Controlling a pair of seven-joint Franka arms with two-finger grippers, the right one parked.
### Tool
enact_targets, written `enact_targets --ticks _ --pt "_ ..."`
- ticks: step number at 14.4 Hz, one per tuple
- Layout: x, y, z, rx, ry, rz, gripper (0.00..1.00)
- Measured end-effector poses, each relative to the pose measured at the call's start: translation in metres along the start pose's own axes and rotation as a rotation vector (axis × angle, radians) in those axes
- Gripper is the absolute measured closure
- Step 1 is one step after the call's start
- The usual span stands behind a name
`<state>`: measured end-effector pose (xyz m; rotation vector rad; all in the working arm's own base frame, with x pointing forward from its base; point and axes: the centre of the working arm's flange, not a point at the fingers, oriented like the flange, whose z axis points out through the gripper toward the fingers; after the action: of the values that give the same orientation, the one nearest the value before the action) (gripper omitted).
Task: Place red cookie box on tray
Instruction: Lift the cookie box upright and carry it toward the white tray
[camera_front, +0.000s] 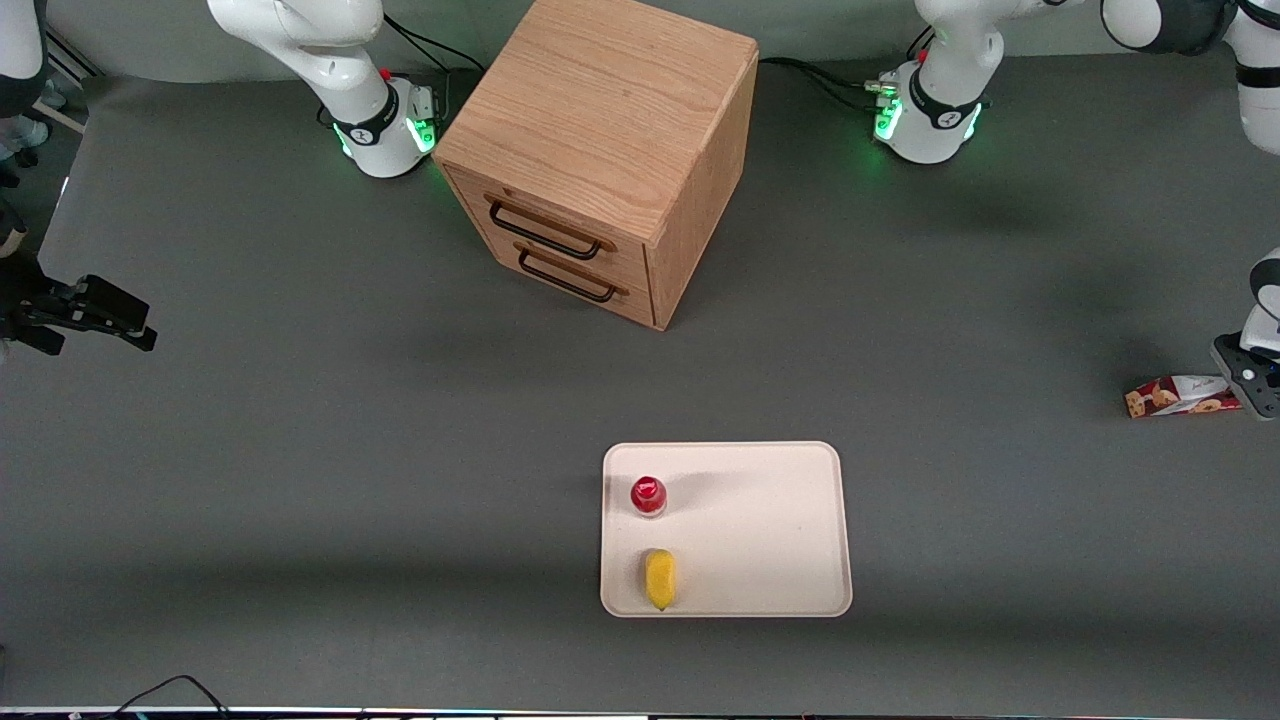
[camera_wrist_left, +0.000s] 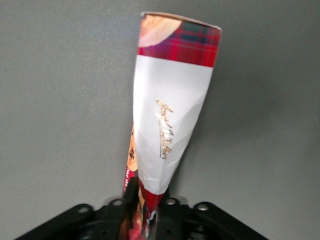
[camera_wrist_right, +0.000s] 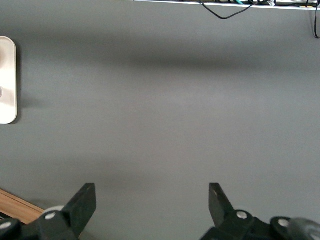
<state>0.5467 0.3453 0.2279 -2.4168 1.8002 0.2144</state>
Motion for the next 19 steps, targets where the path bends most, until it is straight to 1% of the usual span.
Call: enact_targets --ticks 1,2,5,8,9,10,11,13,14,15,19 --pt "0.001 -0.001 -0.001 0.001 0.001 0.001 0.94" --pt "0.004 -0.002 -0.002 0.005 0.006 0.000 0.96" --pt "0.019 -0.012 -0.023 0.017 0.038 -0.030 0.96" --pt "0.045 -0.029 -0.076 0.021 0.081 -0.139 0.96" --pt "0.057 -0.032 -0.095 0.016 0.096 -0.192 0.96" --pt "0.073 -0.034 -0.112 -0.001 0.110 -0.255 0.96" --pt "0.092 -0.036 -0.128 -0.023 0.114 -0.316 0.96" --pt "0.135 -0.038 -0.158 -0.062 0.087 -0.438 0.96" --pt "0.161 -0.039 -0.173 -0.075 0.079 -0.499 0.96" --pt "0.187 -0.038 -0.189 -0.079 0.073 -0.563 0.96" --pt "0.308 -0.014 -0.244 -0.073 0.047 -0.840 0.96"
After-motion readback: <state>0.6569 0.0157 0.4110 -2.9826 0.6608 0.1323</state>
